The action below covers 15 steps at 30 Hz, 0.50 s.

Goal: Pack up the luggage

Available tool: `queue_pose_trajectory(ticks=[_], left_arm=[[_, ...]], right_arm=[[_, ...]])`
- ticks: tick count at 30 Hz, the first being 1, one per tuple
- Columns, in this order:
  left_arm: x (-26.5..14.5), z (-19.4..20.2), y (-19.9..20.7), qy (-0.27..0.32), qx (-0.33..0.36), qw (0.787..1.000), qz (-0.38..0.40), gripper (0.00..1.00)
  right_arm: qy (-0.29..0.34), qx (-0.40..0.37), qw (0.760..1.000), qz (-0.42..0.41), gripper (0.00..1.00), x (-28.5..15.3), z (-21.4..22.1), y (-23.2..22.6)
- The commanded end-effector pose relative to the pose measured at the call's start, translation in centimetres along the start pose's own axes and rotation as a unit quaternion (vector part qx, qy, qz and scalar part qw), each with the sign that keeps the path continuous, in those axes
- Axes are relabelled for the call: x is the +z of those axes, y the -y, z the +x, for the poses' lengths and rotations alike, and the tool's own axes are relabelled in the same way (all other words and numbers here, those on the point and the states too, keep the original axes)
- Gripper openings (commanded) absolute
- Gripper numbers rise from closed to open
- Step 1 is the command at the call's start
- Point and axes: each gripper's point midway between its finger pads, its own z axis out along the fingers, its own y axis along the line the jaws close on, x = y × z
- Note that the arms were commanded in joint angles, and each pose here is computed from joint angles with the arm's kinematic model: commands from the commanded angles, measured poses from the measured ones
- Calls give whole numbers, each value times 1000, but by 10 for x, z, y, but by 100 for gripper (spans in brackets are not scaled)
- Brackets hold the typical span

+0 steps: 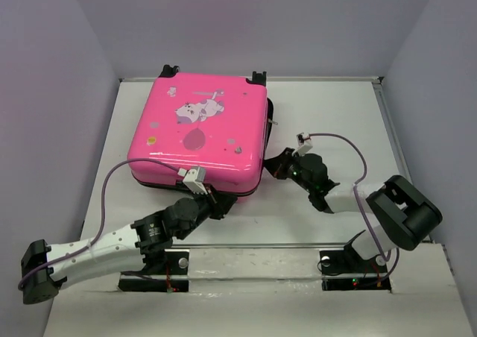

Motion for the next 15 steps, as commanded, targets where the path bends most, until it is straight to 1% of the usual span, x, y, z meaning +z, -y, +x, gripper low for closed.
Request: queue_pose_trajectory(ticks=[1, 2, 3, 4, 5, 8, 9, 10, 11, 12, 13, 14, 15], left_arm=[[-2, -6, -30, 40, -31, 997, -55, 7], [-3, -3, -33, 37, -29, 997, -58, 7], [-3, -2, -35, 36, -28, 997, -62, 7], [-3, -3, -37, 40, -27, 997, -67, 8], [-3, -5, -38, 44, -26, 996, -71, 8], [-3, -13, -41, 57, -15, 995, -80, 11], [-3, -16, -40, 61, -13, 995, -80, 12], [-2, -17, -43, 61, -8, 994, -85, 12], [-2, -21, -42, 64, -3, 994, -86, 12], [0, -24, -41, 67, -1, 994, -86, 13], [1, -25, -41, 68, 1, 994, -85, 13], [3, -30, -41, 72, 5, 994, -86, 13], [4, -31, -42, 72, 7, 994, -87, 13]], right_arm=[[-17, -58, 997, -53, 8, -7, -2, -31], [-30, -70, 996, -41, 9, -12, 4, -24], [-69, -86, 994, 1, 12, -21, 22, -1], [-64, -91, 993, 25, 14, -28, 18, 6], [-84, -94, 991, 54, 16, -33, 28, 21], [-113, -121, 984, 71, 33, -56, 34, 28], [-120, -130, 983, 55, 40, -65, 33, 21], [-127, -152, 980, 29, 44, -70, 35, 14], [-152, -152, 977, 1, 47, -78, 45, 6], [-154, -165, 974, -35, 47, -85, 45, -9], [-156, -174, 971, -50, 52, -88, 45, -14], [-152, -197, 966, -74, 54, -90, 46, -23], [-149, -205, 964, -75, 57, -90, 45, -23]])
